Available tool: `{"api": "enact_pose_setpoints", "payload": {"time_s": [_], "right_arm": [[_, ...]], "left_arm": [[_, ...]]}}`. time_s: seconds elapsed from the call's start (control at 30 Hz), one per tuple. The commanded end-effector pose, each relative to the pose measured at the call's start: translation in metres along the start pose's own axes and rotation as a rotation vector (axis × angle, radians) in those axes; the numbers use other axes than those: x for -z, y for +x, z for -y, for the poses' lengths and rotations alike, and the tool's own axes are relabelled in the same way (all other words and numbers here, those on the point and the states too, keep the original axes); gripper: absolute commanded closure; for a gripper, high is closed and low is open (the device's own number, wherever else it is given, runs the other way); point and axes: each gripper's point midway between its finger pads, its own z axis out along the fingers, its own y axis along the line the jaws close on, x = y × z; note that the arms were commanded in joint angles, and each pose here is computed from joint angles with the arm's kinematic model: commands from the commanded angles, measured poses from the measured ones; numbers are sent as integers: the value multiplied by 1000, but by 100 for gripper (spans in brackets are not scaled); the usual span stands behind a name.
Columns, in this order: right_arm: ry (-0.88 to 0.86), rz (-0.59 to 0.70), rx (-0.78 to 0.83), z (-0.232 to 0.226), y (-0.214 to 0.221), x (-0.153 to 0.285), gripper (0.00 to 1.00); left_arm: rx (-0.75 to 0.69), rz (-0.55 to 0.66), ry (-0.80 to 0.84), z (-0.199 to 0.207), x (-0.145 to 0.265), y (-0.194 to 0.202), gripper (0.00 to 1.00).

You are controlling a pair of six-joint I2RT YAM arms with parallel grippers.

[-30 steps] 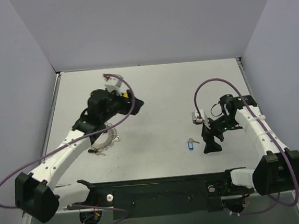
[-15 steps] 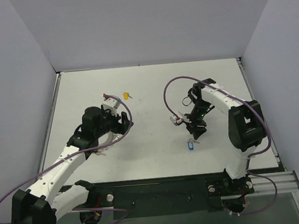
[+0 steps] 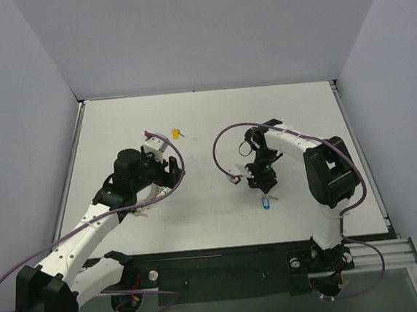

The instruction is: Put the keys on the keyring

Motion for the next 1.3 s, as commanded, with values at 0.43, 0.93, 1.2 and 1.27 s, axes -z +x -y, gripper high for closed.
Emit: {"api": "enact_pose_setpoints", "payload": {"time_s": [0.43,0.93,1.2,1.27], "right_arm": [[-77,-178,62,-22,4,-19,73],[-90,-221,85,-28,1,-21,83],[-100,-227,92,-31,1,-22,96],[-97,-222,94,-32,-1,-21,100]], "left_arm": [[-37,86,-1,1,10,-34,21],[-38,89,-2,1,11,-35,21],[-38,89,-1,1,12,-35,21],[-37,91,-1,2,12,-36,21]]}}
